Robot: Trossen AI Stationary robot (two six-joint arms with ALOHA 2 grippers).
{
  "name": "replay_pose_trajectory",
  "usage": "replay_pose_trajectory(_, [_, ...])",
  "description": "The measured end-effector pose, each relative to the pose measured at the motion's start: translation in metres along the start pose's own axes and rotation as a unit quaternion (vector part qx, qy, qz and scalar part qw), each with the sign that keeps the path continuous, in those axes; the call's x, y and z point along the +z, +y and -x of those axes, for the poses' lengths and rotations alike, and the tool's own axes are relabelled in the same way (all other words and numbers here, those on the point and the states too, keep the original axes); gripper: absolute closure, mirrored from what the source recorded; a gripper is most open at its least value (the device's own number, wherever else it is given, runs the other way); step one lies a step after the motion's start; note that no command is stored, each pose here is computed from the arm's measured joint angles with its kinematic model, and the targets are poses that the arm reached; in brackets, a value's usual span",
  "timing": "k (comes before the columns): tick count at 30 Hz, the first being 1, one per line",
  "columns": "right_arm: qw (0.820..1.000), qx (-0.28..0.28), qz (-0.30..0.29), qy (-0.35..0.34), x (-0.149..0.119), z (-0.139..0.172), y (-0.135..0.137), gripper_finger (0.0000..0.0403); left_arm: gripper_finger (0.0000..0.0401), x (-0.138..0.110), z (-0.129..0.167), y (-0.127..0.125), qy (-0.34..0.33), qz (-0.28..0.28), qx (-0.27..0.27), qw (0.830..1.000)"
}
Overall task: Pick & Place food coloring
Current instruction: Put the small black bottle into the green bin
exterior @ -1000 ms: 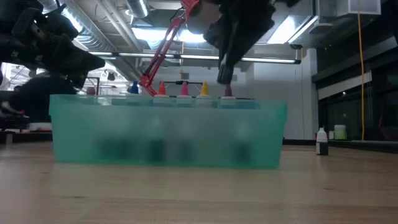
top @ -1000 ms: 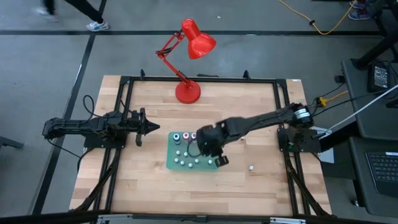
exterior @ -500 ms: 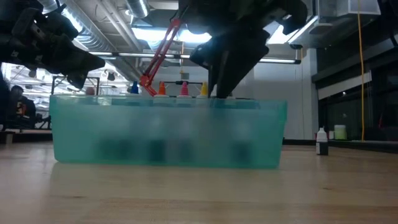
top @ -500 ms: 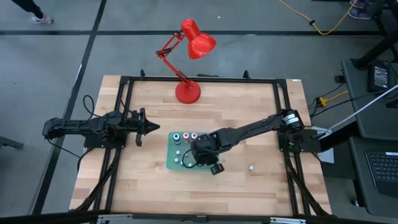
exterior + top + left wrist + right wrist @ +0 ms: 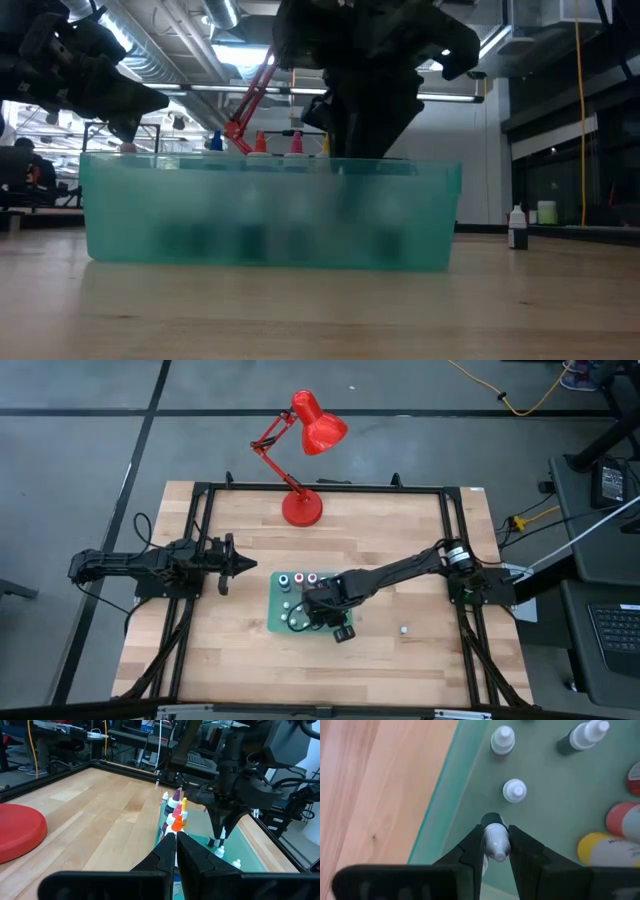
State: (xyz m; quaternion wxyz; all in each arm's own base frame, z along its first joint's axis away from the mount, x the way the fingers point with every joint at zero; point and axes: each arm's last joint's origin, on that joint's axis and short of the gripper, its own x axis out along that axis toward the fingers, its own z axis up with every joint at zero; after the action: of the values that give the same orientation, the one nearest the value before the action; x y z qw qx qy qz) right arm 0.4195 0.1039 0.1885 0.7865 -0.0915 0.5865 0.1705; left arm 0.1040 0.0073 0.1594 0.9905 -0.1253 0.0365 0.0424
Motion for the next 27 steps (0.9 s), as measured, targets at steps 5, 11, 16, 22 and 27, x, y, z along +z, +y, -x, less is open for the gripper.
replay_pose_trajectory(5, [1.000,0.001,-0.011,0.004,0.006,-0.005,-0.001,0.0321,0.0391,0.000,0.000,0.000,0.000,0.000,0.000,1.000])
replay_pose_trajectory(11, [1.000,0.002,-0.017,0.013,0.006,-0.011,-0.002,0.0321,0.0392,0.000,0.000,0.000,0.000,0.000,0.000,1.000])
replay_pose_trajectory(16, [1.000,0.002,-0.022,0.018,0.005,-0.013,-0.002,0.0321,0.0389,0.000,0.000,0.000,0.000,0.000,0.000,1.000])
replay_pose_trajectory(22, [0.999,0.003,-0.024,0.026,0.004,-0.016,-0.002,0.0318,0.0390,0.000,0.000,0.000,0.000,0.000,0.000,1.000])
replay_pose_trajectory(27, [0.999,0.002,-0.025,0.032,0.003,-0.020,-0.003,0.0299,0.0388,0.000,0.000,0.000,0.000,0.000,0.000,1.000])
